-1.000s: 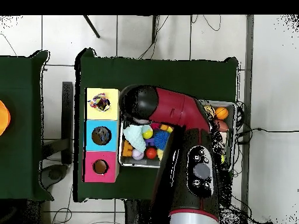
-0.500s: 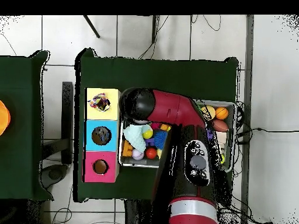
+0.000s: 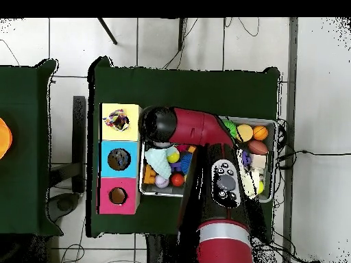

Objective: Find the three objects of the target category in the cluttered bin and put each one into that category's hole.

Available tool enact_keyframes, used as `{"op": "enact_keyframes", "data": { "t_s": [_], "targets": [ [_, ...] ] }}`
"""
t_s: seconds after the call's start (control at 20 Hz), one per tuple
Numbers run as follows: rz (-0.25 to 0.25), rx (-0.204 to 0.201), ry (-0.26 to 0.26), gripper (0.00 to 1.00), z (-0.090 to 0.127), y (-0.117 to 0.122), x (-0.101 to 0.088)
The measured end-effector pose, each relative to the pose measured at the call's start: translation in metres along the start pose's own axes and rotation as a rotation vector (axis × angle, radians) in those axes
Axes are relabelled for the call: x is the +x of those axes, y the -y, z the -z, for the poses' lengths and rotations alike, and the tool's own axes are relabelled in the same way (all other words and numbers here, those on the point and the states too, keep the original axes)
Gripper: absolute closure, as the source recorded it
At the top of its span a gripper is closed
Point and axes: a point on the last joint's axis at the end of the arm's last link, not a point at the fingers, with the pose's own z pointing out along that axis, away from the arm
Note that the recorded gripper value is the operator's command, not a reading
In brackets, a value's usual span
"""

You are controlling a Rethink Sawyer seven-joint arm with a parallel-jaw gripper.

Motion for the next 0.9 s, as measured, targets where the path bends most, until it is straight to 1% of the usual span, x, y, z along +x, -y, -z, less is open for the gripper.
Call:
{"op": "enact_keyframes", "data": {
  "t_s": [0.15,0.3,0.7,0.9],
  "targets": [
    [0.007,0.001,0.003,0.00,-0.005,0.001,0.003],
    [0.003,-0.002,0.003,0.00,-0.006,0.006,0.004],
    [-0.026,-0.011,-0.006,0.00,-0.007,0.025,0.009],
    [-0.034,-0.011,-0.004,0.00,-0.008,0.030,0.009]
  ]
}}
